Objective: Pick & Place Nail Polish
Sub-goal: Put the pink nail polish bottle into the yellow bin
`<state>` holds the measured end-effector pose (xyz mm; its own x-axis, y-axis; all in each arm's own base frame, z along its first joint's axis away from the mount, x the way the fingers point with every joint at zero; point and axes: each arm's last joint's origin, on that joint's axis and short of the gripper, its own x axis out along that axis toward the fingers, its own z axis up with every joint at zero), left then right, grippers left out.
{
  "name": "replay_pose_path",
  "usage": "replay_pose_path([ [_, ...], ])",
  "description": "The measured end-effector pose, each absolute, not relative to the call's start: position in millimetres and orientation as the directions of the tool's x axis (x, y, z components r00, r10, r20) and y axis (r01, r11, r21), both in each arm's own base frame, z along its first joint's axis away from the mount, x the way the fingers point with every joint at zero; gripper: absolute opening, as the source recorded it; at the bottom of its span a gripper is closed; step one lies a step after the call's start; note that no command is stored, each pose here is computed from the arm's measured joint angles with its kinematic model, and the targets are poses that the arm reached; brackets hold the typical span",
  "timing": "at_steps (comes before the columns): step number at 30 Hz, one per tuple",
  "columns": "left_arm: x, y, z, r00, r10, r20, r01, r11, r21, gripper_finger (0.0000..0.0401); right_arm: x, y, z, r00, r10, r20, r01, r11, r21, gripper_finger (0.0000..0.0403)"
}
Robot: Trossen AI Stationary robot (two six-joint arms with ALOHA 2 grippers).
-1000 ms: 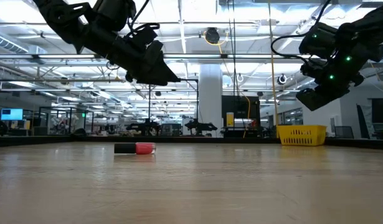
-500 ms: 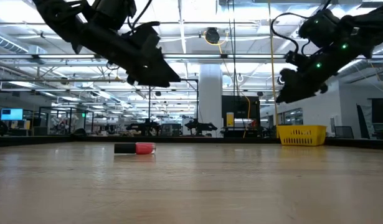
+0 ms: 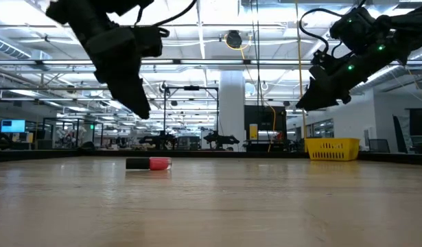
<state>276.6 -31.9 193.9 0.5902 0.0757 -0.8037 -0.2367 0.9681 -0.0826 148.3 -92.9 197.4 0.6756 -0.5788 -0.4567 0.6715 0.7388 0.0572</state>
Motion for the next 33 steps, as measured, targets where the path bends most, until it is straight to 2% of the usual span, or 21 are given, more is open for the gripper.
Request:
replay_pose_path([
  [4, 277, -43, 189, 0.525, 0.086, -0.847, -0.258, 0.964, -0.062, 0.0269, 149, -93, 199, 0.684, -0.582, -0.44, 0.673, 0.736, 0.072, 0.0197],
  [17, 289, -52, 135, 0.358, 0.064, -0.932, -0.25, 0.968, -0.029, 0.0269, 152, -89, 199, 0.7, -0.564, -0.439, 0.659, 0.746, 0.092, 0.0196],
  [27, 291, -43, 133, 0.356, 0.114, -0.928, -0.252, 0.967, 0.023, 0.0268, 152, -88, 199, 0.704, -0.559, -0.438, 0.652, 0.753, 0.086, 0.0196],
  [33, 292, -42, 133, 0.355, 0.1, -0.929, -0.141, 0.989, 0.053, 0.0268, 152, -88, 199, 0.704, -0.559, -0.438, 0.652, 0.753, 0.086, 0.0196],
])
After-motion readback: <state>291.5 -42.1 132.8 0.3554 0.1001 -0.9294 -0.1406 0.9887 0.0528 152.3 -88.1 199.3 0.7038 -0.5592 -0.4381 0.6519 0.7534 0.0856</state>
